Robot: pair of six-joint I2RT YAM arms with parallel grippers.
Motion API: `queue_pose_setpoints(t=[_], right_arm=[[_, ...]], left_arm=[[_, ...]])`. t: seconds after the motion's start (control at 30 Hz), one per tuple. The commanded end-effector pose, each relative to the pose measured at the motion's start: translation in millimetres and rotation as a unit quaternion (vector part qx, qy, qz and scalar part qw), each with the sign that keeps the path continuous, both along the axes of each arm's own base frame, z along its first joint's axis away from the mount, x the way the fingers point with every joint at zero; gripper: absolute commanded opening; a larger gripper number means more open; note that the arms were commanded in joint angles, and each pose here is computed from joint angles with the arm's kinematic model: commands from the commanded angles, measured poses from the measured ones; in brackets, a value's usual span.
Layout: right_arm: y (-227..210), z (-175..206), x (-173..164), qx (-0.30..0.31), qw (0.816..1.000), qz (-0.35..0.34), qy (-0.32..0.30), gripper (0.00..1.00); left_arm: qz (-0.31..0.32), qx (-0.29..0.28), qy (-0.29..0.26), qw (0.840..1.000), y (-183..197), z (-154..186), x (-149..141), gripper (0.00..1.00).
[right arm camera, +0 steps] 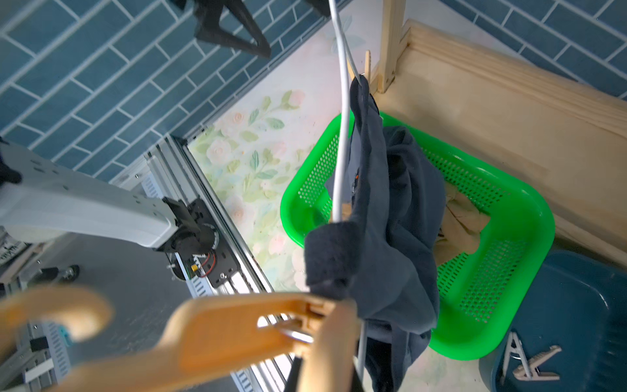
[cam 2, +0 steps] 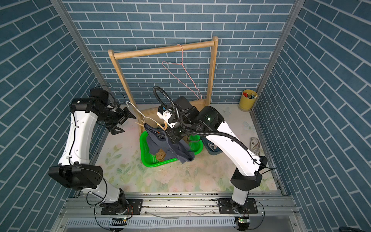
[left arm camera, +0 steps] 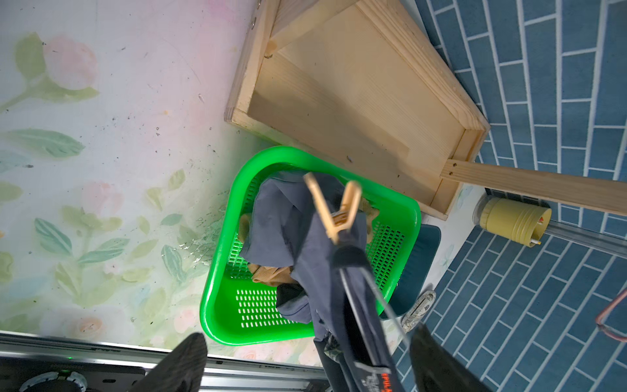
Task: Remove the clothespins securing tank tops to the hanger
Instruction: Remove the clothespin from the hanger.
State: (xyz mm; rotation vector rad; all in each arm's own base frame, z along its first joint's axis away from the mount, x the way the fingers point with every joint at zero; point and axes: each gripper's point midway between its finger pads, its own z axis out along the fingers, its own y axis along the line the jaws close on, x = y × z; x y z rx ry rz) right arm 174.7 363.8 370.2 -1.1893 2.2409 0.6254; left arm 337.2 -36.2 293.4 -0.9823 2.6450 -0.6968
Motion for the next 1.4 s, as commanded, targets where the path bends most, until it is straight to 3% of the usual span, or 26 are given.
queue_pose_setpoints(t=[0.0, 0.4, 0.8, 1.0, 1.1, 1.27, 1.37], right_arm=[[-2, 1, -2, -0.019, 0.999, 0.01, -0.038, 0.0], [9, 2, -18, -0.066, 0.99, 0.022, -0.12, 0.0], [9, 12, -23, -0.09, 0.976, 0.001, -0.2, 0.0], [11, 20, -28, -0.086, 0.97, -0.001, -0.226, 0.0], [14, 24, -32, -0.082, 0.968, 0.002, -0.235, 0.0], [16, 20, -35, -0.092, 0.966, 0.006, -0.24, 0.0], [17, 17, -36, -0.097, 0.967, 0.005, -0.237, 0.0]], left_arm=[[0.001, -0.014, 0.001, 1.0, 3, -6, 3, 0.95], [-0.015, -0.086, 0.053, 0.995, -10, -50, 19, 0.84], [-0.013, -0.092, 0.072, 0.993, -9, -65, 13, 0.69], [-0.014, -0.093, 0.078, 0.993, -8, -71, 11, 0.67], [-0.013, -0.093, 0.076, 0.993, -8, -71, 11, 0.61], [-0.011, -0.093, 0.077, 0.993, -6, -71, 10, 0.41], [-0.011, -0.094, 0.076, 0.993, -7, -69, 10, 0.39]])
